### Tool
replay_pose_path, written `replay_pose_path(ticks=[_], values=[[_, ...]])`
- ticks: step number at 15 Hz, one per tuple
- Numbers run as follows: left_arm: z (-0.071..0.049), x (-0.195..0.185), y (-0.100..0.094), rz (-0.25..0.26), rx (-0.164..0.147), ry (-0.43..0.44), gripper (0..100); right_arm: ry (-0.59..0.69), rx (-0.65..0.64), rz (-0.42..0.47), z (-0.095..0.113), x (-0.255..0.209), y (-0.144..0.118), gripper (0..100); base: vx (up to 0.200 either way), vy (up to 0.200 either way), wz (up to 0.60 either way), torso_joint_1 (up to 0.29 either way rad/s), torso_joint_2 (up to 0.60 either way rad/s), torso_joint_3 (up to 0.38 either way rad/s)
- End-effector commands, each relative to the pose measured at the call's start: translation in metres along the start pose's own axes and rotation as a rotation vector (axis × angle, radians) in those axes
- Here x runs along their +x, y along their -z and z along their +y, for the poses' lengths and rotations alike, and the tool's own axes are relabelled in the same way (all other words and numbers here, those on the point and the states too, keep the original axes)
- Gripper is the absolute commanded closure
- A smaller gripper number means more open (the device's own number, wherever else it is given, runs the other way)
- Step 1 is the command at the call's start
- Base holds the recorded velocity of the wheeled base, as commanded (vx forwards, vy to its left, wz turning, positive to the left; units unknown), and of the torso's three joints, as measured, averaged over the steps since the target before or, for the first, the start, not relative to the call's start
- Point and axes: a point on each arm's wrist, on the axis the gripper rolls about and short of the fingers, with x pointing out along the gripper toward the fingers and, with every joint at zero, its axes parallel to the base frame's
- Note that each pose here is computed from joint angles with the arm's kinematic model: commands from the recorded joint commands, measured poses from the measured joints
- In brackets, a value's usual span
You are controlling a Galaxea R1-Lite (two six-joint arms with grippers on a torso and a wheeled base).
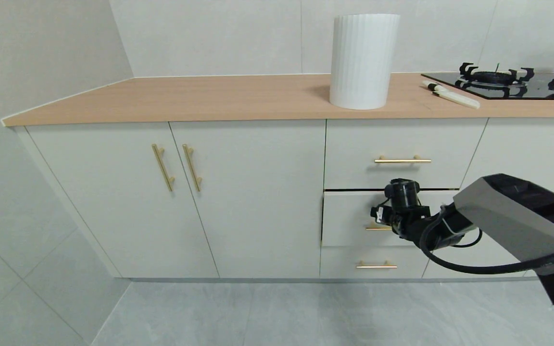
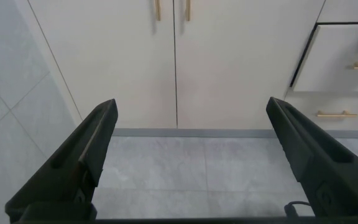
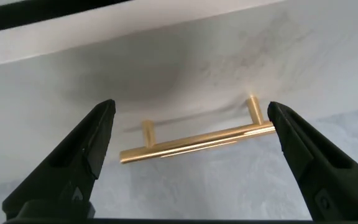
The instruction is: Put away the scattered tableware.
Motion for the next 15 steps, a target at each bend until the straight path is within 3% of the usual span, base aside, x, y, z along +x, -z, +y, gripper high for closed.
replay_pose_path(ticks=[1, 5, 10, 15], values=[[0.000, 0.000, 0.000, 0.000, 0.000, 0.000, 0, 0.026, 0.013, -0.023, 0.001, 0.014, 0.004, 0, 0.000, 0.000, 0.00, 0.000, 0.00, 0.000], [0.000, 0.000, 0.000, 0.000, 0.000, 0.000, 0, 0.059, 0.078, -0.074, 0.001, 0.023, -0.005, 0, 0.000, 0.000, 0.00, 0.000, 0.00, 0.000], [0.000, 0.000, 0.000, 0.000, 0.000, 0.000, 0, 0.060, 0.079, -0.075, 0.000, 0.020, -0.008, 0, 0.000, 0.000, 0.00, 0.000, 0.00, 0.000], [0.000, 0.000, 0.000, 0.000, 0.000, 0.000, 0, 0.070, 0.056, -0.034, -0.013, -0.018, -0.019, 0, 0.000, 0.000, 0.00, 0.000, 0.00, 0.000]])
